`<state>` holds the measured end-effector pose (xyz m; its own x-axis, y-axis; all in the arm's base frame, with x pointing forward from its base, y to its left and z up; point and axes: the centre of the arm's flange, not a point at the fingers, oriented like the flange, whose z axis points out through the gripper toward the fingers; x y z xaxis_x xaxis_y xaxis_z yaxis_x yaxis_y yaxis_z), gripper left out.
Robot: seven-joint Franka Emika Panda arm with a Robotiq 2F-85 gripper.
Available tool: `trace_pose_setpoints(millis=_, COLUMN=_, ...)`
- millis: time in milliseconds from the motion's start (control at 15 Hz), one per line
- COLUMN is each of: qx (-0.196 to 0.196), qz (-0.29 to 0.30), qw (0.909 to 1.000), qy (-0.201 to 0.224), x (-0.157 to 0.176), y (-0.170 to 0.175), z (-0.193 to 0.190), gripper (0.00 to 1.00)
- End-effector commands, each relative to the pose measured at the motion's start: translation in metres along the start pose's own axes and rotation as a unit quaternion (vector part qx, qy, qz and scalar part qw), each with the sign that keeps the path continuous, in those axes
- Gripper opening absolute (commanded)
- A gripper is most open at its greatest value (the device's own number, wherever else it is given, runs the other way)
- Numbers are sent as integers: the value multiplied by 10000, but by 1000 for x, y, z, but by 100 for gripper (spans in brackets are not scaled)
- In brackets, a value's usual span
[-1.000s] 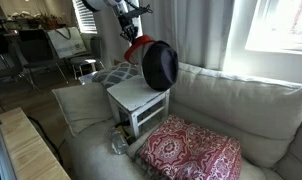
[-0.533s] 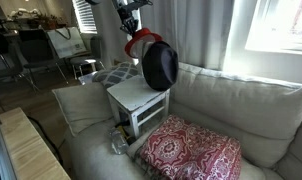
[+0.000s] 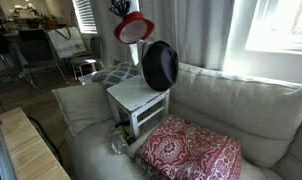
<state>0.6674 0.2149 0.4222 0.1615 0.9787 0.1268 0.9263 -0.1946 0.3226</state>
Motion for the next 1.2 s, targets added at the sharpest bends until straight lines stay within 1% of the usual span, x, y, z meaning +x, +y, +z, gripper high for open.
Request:
trace_pose_setpoints(millis=0, qx=473, qz=91, qw=9985, qy=241, x=-41, y=-57, z=-25, gripper=1)
trace_pose_setpoints(millis=200, qx=861, qz=262, qw=9952, qy=391, x=-66, y=-93, z=-19, gripper=1)
trace_pose_setpoints(millis=333, qx=1074, qz=251, qw=9927, qy=490, x=-81, y=-116, z=-13, gripper=1)
trace_pose_setpoints(millis=467, qx=1297, qz=307, qw=9897, qy=520, x=-92, y=-138, z=-2, gripper=1)
trace_pose_setpoints(millis=600, qx=1522, qz=536, qw=9857, qy=491, x=-102, y=-157, z=13, gripper=1)
trace_pose_setpoints(millis=667, qx=1468, qz=449, qw=9872, qy=425, x=-82, y=-127, z=12, gripper=1)
trace_pose_setpoints(millis=733, qx=1520, qz=469, qw=9865, qy=396, x=-86, y=-133, z=15, gripper=6)
trace_pose_setpoints(millis=1067, qx=1453, qz=457, qw=9874, qy=437, x=-82, y=-127, z=11, gripper=6)
trace_pose_setpoints(millis=1133, qx=1451, qz=458, qw=9874, qy=438, x=-82, y=-126, z=11, gripper=1)
